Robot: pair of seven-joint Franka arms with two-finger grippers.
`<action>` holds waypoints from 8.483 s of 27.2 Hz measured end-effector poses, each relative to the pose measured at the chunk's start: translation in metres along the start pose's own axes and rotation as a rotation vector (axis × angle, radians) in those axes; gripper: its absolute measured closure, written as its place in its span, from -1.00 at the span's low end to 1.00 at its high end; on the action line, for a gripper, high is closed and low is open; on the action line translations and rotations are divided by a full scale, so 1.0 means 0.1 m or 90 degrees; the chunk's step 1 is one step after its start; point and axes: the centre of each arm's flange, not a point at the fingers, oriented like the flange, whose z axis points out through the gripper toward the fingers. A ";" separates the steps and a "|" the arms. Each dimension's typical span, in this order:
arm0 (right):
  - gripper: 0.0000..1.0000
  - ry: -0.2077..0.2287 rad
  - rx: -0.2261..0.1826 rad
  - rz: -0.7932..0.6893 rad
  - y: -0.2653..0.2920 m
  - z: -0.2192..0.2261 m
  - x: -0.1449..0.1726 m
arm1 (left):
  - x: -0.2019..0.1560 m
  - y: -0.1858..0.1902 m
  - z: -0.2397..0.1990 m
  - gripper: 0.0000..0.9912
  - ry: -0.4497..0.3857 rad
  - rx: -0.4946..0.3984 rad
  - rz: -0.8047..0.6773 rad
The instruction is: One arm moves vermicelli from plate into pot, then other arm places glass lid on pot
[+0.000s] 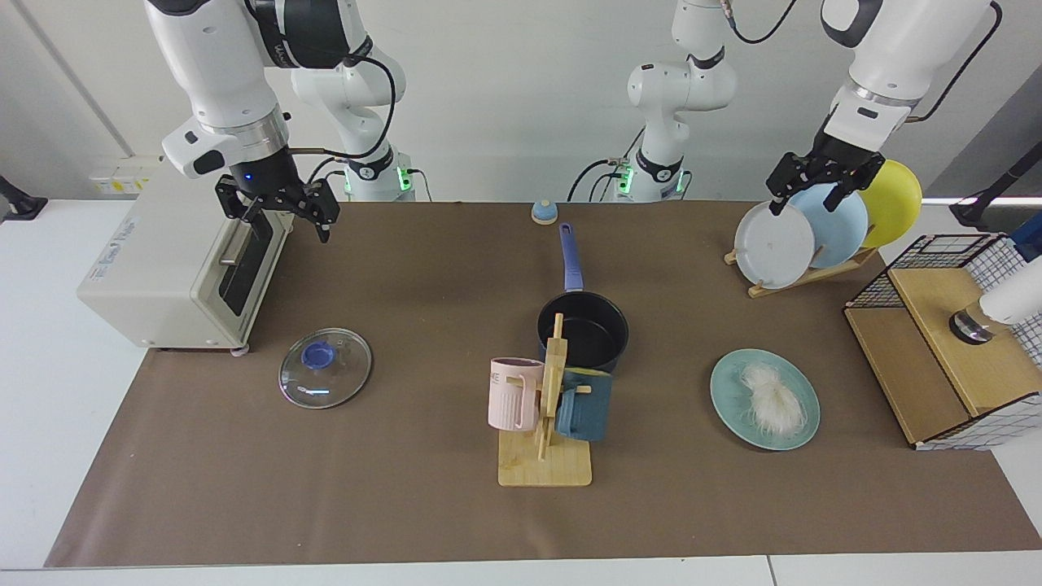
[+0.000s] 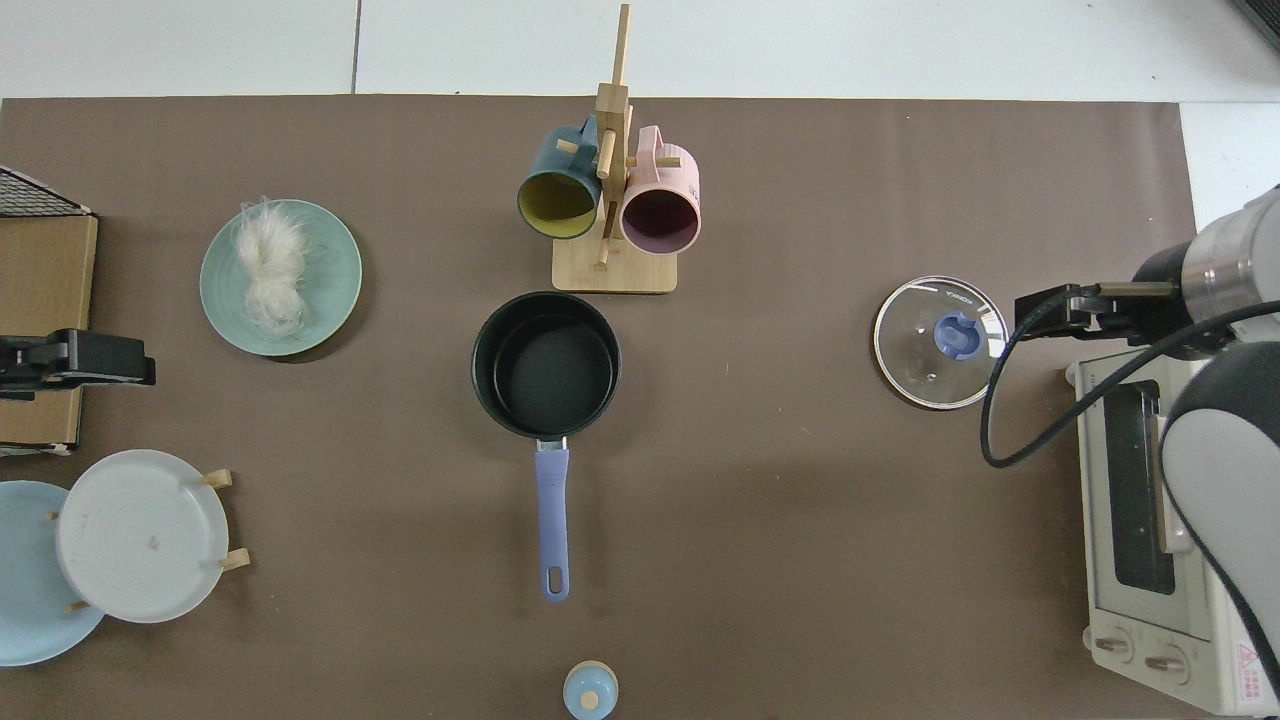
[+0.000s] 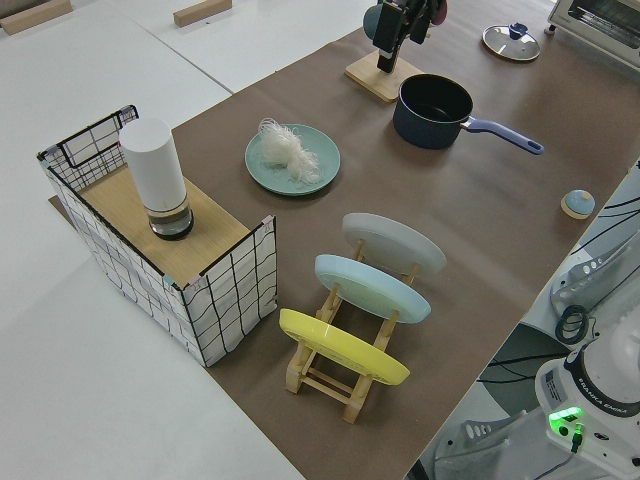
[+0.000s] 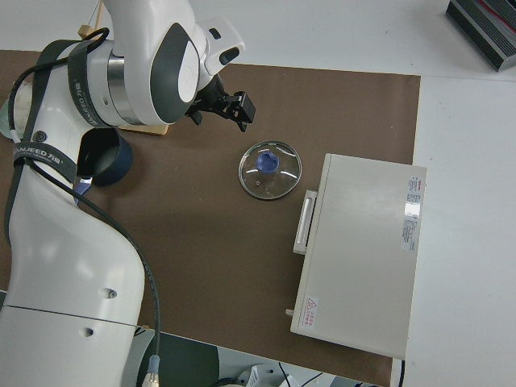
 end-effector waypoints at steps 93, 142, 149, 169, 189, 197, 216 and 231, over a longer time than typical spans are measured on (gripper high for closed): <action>-0.99 -0.057 -0.010 -0.037 0.13 2.80 0.68 | 1.56 -0.06 3.08 0.09 0.052 0.022 -0.040; -0.31 -0.051 -0.047 -0.072 0.29 2.78 0.48 | 0.27 2.75 2.69 0.26 -0.056 -0.097 -0.050; -0.31 -0.012 -0.046 -0.072 0.22 2.46 0.63 | 0.24 2.71 2.86 0.31 -0.043 -0.101 -0.056; -0.31 -0.021 -0.055 -0.077 -0.55 0.37 0.57 | 0.72 1.63 1.25 -0.99 -0.007 -0.031 -0.114; -0.31 -0.003 -0.042 0.041 -3.09 0.54 -0.09 | 0.31 0.19 0.40 -0.98 -0.040 -0.013 -0.031; -0.31 -0.013 -0.052 0.061 -3.89 0.93 -0.36 | 0.28 -0.19 0.43 -0.97 -0.041 -0.015 -0.034; -0.31 -0.008 -0.050 0.053 -4.50 1.61 -0.31 | 0.29 0.00 0.39 -0.99 -0.021 0.003 -0.013; -0.31 -0.006 -0.044 0.043 -4.59 1.80 -0.28 | 0.29 -0.06 0.39 -1.00 -0.022 0.003 -0.019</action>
